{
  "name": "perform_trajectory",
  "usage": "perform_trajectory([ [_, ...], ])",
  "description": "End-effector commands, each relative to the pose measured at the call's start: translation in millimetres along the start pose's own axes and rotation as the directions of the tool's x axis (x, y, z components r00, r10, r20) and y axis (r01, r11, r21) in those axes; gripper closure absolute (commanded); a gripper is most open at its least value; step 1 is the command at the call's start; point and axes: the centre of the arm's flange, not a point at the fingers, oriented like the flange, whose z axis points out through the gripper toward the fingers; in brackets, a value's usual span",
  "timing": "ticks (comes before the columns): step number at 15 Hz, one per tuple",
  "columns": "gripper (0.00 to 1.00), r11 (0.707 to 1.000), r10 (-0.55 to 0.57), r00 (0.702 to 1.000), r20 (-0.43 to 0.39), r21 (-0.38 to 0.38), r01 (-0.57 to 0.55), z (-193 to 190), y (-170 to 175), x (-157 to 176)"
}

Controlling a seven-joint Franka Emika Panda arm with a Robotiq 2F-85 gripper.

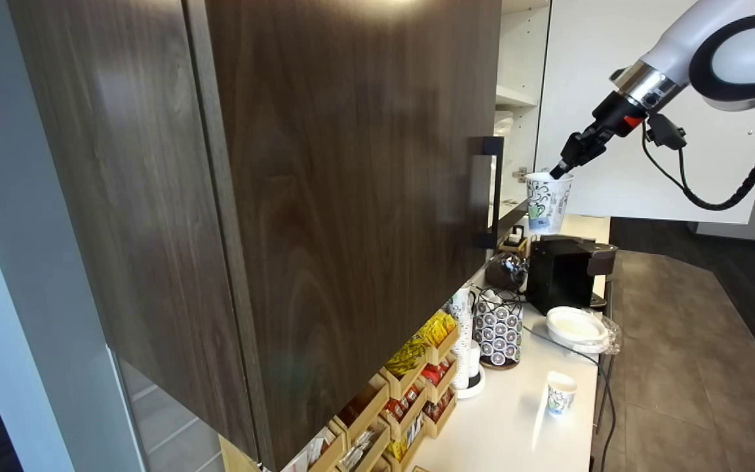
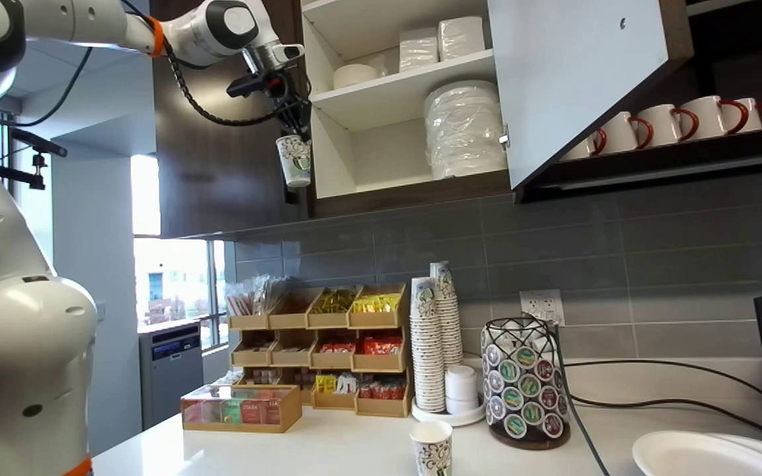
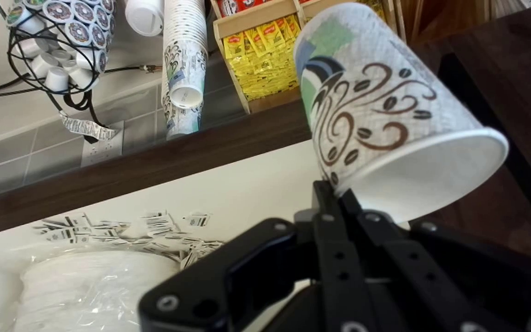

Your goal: Take the cup out of the cupboard then put the other one in

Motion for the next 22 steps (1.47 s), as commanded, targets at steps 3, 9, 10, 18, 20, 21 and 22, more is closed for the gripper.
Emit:
perform_trajectory([
  [3,0.99,1.0,0.006,0.997,0.075,0.015,-0.008,44,10,-37],
  [9,0.99,0.998,0.053,0.976,0.211,0.009,-0.056,113,35,-100],
  [10,0.99,0.997,0.067,0.976,0.208,0.012,-0.071,122,36,-107],
  [18,0.99,0.988,0.135,0.981,0.141,0.049,-0.143,222,51,-165],
  [20,0.99,0.986,0.149,0.979,0.136,0.05,-0.157,242,55,-175],
  [21,0.99,0.986,0.15,0.98,0.134,0.046,-0.157,252,56,-180],
  [22,0.99,0.987,0.15,0.98,0.128,0.043,-0.157,260,57,-186],
])
